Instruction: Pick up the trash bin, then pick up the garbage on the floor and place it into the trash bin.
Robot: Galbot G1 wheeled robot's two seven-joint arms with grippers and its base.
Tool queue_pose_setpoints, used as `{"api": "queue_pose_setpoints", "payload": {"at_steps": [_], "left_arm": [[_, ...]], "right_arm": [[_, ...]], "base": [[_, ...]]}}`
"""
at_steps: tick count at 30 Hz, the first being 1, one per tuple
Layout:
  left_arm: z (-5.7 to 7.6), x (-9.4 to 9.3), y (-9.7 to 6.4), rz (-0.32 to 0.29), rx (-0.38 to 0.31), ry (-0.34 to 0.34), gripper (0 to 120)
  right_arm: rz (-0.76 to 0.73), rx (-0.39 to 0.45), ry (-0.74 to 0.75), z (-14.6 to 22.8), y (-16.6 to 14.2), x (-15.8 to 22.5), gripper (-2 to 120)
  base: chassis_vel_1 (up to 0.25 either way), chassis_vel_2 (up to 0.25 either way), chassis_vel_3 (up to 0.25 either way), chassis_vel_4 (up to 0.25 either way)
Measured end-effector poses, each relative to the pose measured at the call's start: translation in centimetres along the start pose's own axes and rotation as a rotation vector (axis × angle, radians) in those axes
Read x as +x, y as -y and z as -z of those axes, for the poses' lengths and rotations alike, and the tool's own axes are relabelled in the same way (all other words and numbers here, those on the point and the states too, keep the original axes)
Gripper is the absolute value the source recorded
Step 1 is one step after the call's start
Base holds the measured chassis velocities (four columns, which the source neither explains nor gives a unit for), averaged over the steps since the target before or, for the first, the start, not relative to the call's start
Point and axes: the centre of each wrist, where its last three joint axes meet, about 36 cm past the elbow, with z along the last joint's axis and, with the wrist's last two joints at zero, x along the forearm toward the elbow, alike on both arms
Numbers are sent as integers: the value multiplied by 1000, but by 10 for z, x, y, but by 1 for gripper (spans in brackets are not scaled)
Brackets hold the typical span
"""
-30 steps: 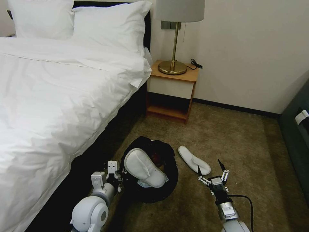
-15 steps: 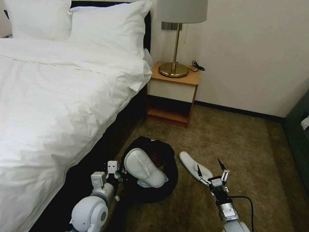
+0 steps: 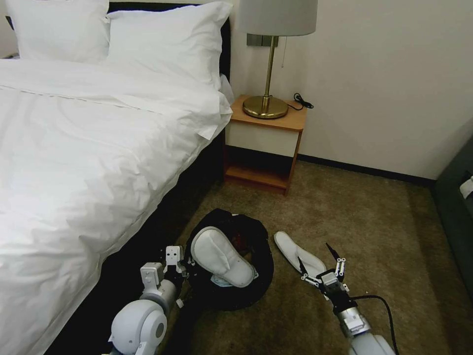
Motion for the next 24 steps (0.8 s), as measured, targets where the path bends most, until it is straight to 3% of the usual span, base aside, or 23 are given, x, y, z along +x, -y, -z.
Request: {"api": "queue_pose_setpoints", "payload": {"at_steps": [10,24], "left_arm": [[4,-16,4,-15,1,11,0],[6,-26,-2,0,5,17,0]], "right_arm": [[144,-28,-88,-43,28,-31,100],[177,-84,-130,-76,7,-93,100]], "base": [[0,0,0,0],[0,0,0,0]]}}
